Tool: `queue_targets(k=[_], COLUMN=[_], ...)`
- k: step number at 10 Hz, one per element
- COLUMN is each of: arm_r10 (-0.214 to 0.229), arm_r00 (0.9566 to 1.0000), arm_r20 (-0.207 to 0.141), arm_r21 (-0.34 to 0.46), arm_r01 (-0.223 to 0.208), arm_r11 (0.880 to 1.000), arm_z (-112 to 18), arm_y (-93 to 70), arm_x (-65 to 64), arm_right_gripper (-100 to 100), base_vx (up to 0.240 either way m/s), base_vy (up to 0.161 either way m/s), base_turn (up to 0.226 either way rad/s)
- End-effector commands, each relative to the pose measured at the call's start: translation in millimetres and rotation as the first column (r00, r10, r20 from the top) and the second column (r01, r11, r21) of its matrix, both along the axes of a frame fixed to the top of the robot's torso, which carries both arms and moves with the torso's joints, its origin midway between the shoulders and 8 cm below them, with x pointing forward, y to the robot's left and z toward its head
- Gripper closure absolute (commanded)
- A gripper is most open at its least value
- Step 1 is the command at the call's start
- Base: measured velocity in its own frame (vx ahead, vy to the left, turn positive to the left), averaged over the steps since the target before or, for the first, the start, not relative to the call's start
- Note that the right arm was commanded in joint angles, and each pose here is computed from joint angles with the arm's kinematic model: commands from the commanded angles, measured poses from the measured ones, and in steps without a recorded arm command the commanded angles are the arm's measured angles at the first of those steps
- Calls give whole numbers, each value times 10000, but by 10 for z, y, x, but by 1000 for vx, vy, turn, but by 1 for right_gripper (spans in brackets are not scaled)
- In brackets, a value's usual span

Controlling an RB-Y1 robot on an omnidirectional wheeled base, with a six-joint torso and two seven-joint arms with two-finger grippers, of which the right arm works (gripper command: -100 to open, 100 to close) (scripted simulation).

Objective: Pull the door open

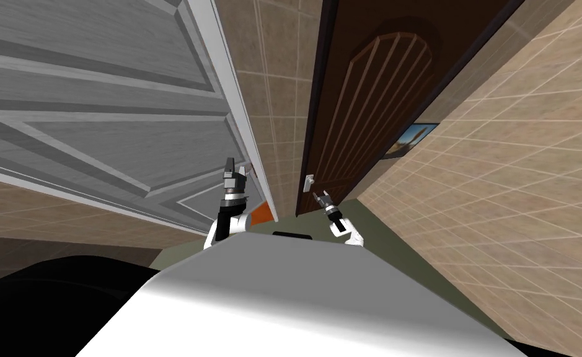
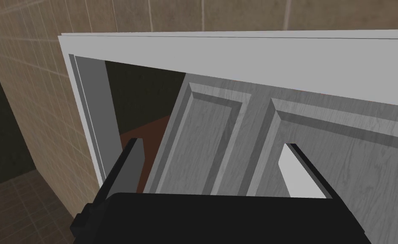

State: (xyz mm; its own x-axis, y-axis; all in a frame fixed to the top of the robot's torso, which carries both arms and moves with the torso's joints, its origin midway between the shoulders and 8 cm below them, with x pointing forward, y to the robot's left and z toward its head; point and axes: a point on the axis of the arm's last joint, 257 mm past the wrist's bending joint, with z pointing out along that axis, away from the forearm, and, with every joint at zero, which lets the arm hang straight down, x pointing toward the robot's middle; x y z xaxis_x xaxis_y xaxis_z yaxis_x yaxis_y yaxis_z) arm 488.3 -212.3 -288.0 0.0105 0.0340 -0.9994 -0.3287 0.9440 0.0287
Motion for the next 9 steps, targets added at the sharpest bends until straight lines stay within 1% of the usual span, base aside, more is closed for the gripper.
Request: queue_targets(k=[1,2,3,5,7,9], arm_r10=[0,-247,-576,-986,-1430,-1860], arm_r00=[10000,9997,9983,9951,9897,9825], arm_r20=[0,-13,-19,-26,-31,-35], arm_r21=[0,-59,-72,-79,-75,-60], arm_r01=[0,247,576,985,1429,1860], arm_r11=[10000,9997,9983,9951,9897,9825], arm_z=[0,-17,-29,-42,-54,-65], arm_y=[0,-134,-307,-523,-755,-981], arm_x=[0,27,58,89,112,125], arm_right_gripper=[-100,-100,-100,-100,-100,-100], base_vx=[21,24,60,79,81,77], base_vy=[-61,8,56,67,51,27], base_turn=[34,189,337,259,187,209])
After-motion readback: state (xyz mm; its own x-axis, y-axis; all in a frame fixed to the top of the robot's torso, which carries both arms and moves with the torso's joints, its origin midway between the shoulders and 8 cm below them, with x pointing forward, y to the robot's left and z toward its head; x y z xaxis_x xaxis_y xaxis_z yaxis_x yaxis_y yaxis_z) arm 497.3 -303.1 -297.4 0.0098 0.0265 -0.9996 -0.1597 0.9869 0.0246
